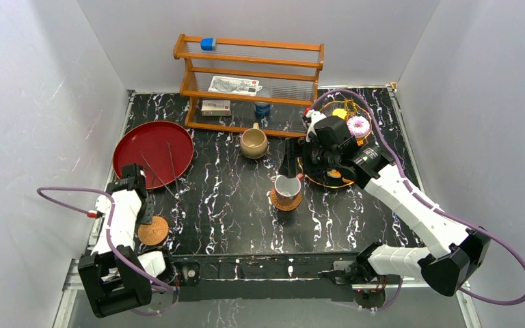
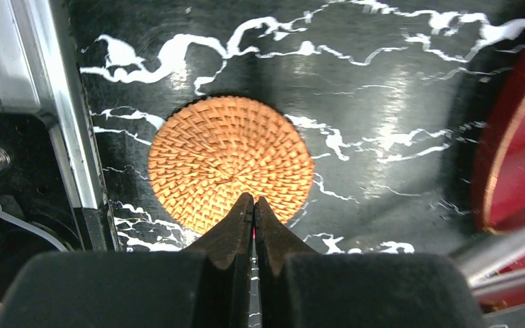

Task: Serve the afternoon tea
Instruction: Move the coaster to the center of the board.

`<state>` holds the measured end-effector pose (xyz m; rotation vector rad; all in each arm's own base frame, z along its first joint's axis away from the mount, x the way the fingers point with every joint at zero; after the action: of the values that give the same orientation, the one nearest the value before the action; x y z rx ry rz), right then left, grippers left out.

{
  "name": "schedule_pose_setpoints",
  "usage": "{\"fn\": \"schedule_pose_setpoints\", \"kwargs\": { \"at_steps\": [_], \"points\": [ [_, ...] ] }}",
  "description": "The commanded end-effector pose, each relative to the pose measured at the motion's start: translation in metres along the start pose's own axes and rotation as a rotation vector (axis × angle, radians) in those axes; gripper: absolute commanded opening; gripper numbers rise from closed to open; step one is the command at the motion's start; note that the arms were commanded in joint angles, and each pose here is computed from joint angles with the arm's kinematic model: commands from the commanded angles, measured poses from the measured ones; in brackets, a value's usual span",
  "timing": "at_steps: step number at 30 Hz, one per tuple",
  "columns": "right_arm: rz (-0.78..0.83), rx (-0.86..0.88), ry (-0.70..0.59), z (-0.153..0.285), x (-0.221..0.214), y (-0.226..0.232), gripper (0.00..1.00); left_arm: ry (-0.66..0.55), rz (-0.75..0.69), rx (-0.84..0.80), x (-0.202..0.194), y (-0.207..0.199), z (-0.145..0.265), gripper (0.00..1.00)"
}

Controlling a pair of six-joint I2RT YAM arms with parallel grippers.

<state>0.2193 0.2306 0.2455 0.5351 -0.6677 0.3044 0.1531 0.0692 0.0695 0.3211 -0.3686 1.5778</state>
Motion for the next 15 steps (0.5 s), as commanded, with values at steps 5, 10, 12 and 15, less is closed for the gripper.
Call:
{"fn": "schedule_pose_setpoints", "kwargs": {
  "at_steps": [5, 10, 12, 15],
  "points": [
    [0.03, 0.038, -0.034, 0.001, 0.007, 0.006, 0.99, 0.1, 0.113, 0.036, -0.027, 0.015, -0.025, 0.0],
    [0.032, 0.039, -0.038, 0.0, 0.008, 0.006, 0.99, 0.117, 0.104, 0.064, -0.035, 0.02, -0.033, 0.0],
    [0.031, 0.042, -0.038, 0.0, 0.008, 0.006, 0.99, 0.136, 0.089, 0.078, -0.039, 0.02, -0.035, 0.0],
    [0.031, 0.039, -0.043, 0.0, 0.008, 0.006, 0.99, 0.199, 0.068, 0.085, -0.05, 0.021, -0.034, 0.0]
  ]
}}
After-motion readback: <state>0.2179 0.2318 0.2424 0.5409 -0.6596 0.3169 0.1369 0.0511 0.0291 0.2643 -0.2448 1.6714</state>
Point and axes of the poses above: each gripper's point midway between its finger pads, its own z axis back along the fingers, its own y axis along the line the jaws close on, x = y × z, the point moved 1 cm from there along z, back along the fingers, and after that the axes turned 1 degree about z, right-handed, at the moved point
